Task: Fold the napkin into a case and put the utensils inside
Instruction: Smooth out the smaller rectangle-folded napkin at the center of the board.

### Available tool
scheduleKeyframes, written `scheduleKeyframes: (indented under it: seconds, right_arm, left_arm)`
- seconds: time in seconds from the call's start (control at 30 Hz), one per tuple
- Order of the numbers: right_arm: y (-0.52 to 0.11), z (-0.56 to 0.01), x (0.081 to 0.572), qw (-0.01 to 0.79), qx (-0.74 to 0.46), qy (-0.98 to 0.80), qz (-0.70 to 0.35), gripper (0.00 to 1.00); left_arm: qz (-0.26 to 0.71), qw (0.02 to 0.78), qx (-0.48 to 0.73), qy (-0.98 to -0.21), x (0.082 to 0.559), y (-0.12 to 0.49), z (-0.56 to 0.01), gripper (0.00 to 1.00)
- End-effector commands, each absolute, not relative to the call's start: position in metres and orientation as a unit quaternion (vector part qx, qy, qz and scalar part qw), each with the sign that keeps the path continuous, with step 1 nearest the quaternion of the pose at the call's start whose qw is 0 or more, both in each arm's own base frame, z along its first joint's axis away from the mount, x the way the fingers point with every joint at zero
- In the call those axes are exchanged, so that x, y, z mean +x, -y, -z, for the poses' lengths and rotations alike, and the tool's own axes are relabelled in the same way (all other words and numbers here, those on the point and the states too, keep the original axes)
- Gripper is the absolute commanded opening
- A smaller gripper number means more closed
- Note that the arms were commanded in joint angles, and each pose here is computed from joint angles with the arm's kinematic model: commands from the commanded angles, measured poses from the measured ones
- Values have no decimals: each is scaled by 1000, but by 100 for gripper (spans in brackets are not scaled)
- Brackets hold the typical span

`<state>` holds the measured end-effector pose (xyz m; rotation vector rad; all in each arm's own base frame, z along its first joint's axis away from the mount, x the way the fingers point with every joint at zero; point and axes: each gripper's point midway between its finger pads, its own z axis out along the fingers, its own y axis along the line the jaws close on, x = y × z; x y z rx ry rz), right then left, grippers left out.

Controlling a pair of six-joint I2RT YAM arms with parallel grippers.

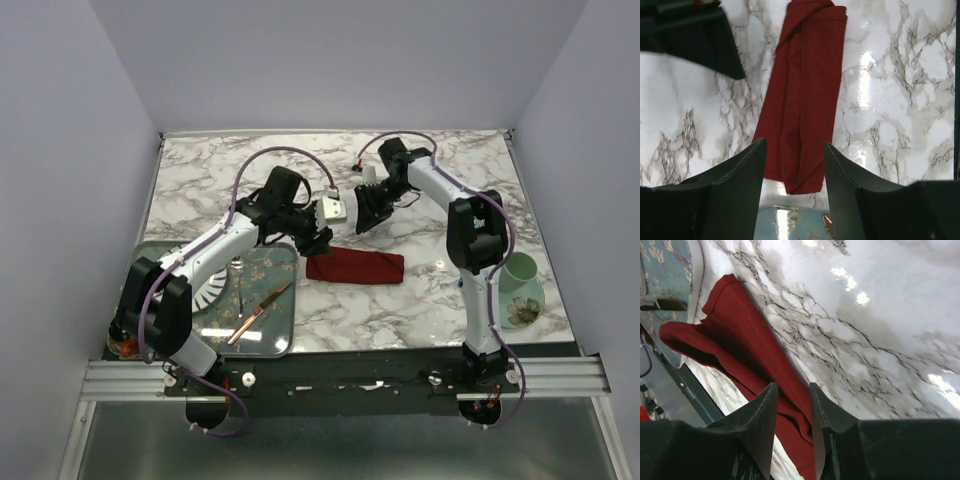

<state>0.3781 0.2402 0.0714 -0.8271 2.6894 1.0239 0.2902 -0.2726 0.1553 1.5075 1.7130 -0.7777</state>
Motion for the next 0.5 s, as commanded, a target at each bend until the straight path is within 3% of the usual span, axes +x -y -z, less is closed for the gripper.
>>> scheduleKeyframes:
  seconds: [0.0, 0.47]
  right_arm:
    - [-256, -57, 370, 53, -284, -887, -361, 39]
    - [-258, -12, 324, -14, -271, -887, -373, 26]
  left_arm:
    - [274, 345, 646, -623, 277, 294, -130, 59]
    - [229, 302, 704, -601, 272, 321, -80, 57]
